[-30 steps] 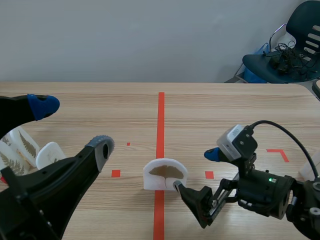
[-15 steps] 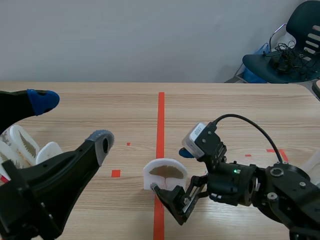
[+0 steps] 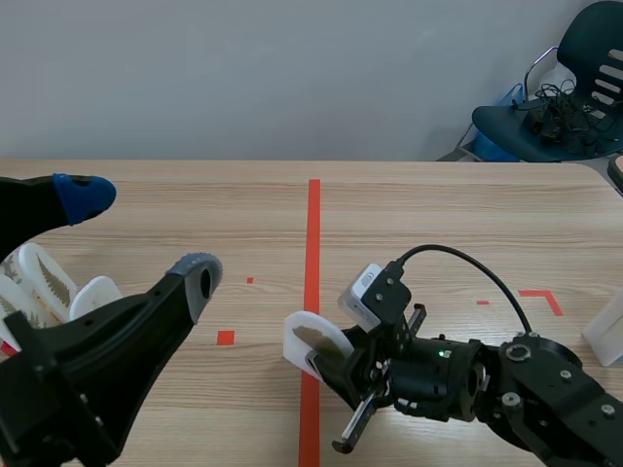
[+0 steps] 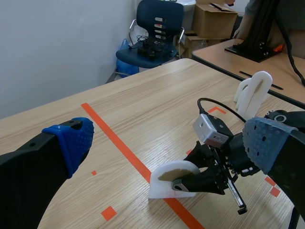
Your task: Do the leaf sorting experiment
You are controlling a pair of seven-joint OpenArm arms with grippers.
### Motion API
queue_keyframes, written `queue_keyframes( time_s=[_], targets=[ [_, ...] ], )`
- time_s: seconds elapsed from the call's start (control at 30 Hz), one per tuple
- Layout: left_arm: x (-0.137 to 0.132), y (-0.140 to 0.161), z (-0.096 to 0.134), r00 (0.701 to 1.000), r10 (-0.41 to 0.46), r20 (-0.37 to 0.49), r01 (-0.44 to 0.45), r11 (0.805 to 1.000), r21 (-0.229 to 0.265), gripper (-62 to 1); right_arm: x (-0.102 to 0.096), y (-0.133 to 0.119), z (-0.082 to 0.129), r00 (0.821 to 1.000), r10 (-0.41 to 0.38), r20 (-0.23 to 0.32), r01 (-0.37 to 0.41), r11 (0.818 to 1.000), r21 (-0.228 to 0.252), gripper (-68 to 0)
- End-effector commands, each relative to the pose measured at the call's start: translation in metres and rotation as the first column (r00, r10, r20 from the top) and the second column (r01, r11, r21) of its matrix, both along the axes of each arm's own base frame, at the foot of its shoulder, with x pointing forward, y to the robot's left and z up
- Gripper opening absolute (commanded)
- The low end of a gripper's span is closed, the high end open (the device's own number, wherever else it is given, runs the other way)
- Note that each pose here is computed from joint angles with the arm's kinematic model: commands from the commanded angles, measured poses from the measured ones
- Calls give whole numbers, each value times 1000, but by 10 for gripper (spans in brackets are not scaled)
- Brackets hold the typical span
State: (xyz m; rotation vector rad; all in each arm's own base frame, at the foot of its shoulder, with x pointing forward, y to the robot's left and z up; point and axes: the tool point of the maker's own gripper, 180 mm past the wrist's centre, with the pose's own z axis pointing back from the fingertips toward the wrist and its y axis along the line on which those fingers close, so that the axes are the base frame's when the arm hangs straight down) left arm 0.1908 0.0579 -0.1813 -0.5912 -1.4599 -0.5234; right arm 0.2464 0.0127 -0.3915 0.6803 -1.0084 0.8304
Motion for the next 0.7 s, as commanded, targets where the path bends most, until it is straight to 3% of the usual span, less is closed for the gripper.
queue_keyframes(
  time_s=[0.0, 0.2, 0.33, 0.43, 0.57, 0.67],
  targets=[
    [0, -1, 5, 1000, 2, 14, -1, 1000, -22, 14, 13, -3, 13, 999, -16, 41, 15, 1000, 23, -611],
    [0, -1, 5, 1000, 2, 14, -1, 1000, -23, 14, 31, -22, 25, 993, -85, 78, 83, 996, 34, -612],
    [0, -1, 5, 1000, 2, 14, -1, 1000, -23, 14, 48, -51, 40, 976, -183, 120, 178, 983, 48, -612],
    [1, -1, 6, 1000, 1, 20, -1, 1000, -22, 14, 60, -79, 51, 951, -273, 148, 266, 962, 65, -612],
    [6, 0, 9, 999, 3, 40, -2, 1000, -21, 14, 72, -117, 69, 904, -395, 166, 383, 919, 99, -611],
    [8, 0, 11, 999, 5, 50, -4, 1000, -20, 14, 74, -141, 75, 875, -451, 177, 442, 893, 87, -612]
  ],
)
